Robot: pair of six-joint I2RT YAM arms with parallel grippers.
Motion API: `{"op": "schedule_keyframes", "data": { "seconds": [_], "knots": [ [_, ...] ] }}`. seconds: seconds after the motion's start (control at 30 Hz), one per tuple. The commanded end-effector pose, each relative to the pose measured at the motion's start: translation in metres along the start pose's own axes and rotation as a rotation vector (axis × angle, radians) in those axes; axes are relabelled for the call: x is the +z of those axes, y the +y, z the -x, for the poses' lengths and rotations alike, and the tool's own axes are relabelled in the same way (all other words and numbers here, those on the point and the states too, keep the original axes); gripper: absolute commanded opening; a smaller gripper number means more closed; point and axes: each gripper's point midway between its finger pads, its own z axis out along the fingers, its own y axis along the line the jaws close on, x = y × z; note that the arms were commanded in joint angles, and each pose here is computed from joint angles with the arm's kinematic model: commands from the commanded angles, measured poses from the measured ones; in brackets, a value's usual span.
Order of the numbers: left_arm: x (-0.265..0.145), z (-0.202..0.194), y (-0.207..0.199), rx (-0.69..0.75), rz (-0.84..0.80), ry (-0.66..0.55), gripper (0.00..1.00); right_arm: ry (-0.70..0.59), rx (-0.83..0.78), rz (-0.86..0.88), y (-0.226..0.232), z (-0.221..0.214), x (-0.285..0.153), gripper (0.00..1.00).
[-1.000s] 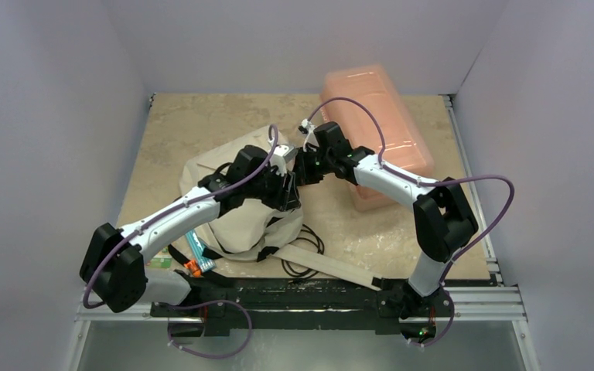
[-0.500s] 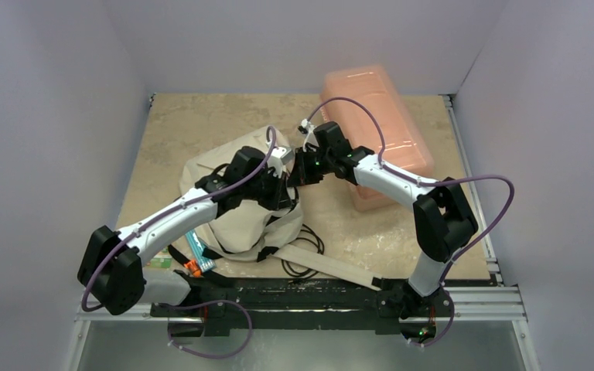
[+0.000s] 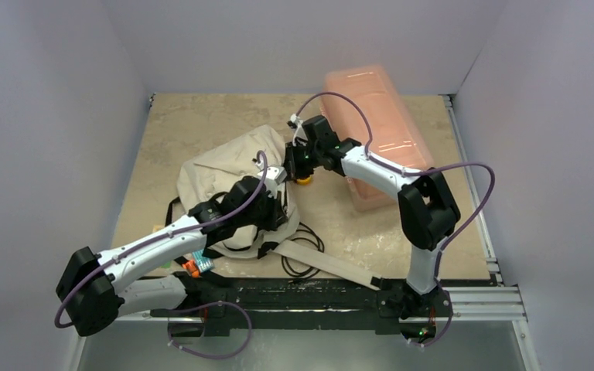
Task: Pack the student bag
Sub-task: Zip the student bag at the center of the board.
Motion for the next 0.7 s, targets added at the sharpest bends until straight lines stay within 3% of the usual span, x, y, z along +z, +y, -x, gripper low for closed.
{"op": "schedule_keyframes", "data": {
  "seconds": [0.0, 0.33, 0.47, 0.5, 0.53, 0.57, 0.63, 0.67],
  "knots": [
    [-0.008, -0.058, 0.002, -0.137, -0.012, 0.131, 0.00, -0.300, -0.125, 0.027, 0.018, 0.106, -0.017, 0.00],
    [-0.034, -0.081, 0.019, -0.209, 0.038, 0.110, 0.00, -0.332, -0.145, 0.032, 0.015, 0.124, -0.024, 0.00],
    [-0.034, -0.059, 0.007, -0.258, -0.059, -0.037, 0.00, -0.259, -0.226, -0.051, 0.001, 0.128, -0.022, 0.00],
    [-0.036, -0.044, 0.004, -0.238, -0.065, -0.067, 0.00, -0.235, -0.225, -0.093, -0.001, 0.121, -0.021, 0.10],
    [-0.035, -0.033, 0.004, -0.225, -0.055, -0.071, 0.00, -0.222, -0.211, -0.138, -0.002, 0.112, -0.022, 0.34],
    [-0.034, -0.019, 0.004, -0.214, -0.048, -0.079, 0.00, -0.214, -0.183, -0.192, -0.004, 0.101, -0.025, 0.51],
    [-0.028, 0.002, 0.003, -0.208, -0.061, -0.103, 0.00, -0.193, -0.095, -0.243, -0.010, 0.081, -0.036, 0.71],
    [-0.024, 0.010, 0.002, -0.211, -0.075, -0.111, 0.00, -0.207, -0.063, -0.230, -0.005, 0.074, -0.048, 0.76]
  ]
}}
